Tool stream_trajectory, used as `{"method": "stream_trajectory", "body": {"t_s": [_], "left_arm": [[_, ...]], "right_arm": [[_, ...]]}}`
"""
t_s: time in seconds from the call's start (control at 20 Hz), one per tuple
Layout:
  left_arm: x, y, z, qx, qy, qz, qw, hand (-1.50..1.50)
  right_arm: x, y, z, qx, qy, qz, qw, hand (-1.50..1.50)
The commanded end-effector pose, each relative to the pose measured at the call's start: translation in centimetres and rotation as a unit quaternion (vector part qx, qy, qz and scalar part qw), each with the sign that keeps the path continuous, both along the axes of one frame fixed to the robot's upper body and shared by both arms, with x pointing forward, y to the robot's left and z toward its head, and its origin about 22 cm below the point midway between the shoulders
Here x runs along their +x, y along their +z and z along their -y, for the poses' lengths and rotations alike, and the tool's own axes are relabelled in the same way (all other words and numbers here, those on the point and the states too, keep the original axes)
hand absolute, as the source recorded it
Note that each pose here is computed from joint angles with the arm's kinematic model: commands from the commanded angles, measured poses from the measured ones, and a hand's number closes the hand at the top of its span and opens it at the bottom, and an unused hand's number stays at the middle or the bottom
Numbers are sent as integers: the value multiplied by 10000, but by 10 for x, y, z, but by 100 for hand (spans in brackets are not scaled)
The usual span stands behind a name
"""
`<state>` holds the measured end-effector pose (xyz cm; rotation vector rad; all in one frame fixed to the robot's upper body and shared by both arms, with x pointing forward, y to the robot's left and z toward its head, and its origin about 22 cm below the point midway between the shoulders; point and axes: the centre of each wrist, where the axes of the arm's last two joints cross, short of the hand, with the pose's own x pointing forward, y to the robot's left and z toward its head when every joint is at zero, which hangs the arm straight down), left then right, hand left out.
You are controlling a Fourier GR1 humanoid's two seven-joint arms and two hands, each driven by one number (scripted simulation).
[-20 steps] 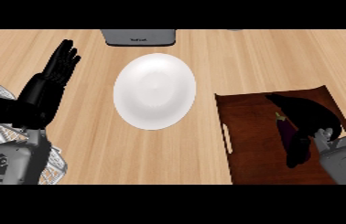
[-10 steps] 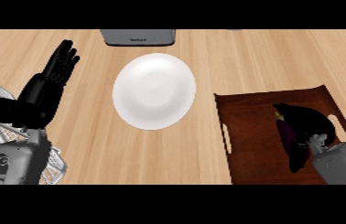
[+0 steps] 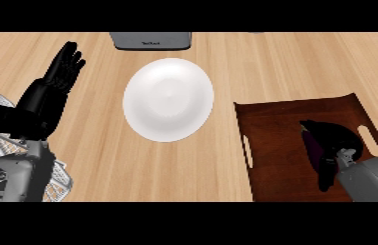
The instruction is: Pick the eggplant from the tray and place it in the plate
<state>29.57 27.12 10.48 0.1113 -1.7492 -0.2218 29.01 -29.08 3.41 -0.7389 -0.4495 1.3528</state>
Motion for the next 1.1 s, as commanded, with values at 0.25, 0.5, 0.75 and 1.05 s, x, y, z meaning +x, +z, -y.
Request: {"method": "stream_trajectory", "body": {"t_s": [0.25, 0.5, 0.75, 1.05], "left_arm": [[2, 4, -8, 86, 6, -9, 10000, 0], [6, 0, -18, 142, 76, 3, 9999, 0], [10, -5, -24, 177, 54, 28, 9998, 0], [6, -1, -9, 119, -56, 56, 9999, 0]], "right_arm": [[-6, -36, 12, -521, -26, -139, 9985, -150], [5, -37, 33, -130, 465, 1015, 9937, 150], [20, -24, 7, -245, 778, 1891, 9786, 150], [49, -1, 75, 195, 477, 3077, 9501, 150]]}}
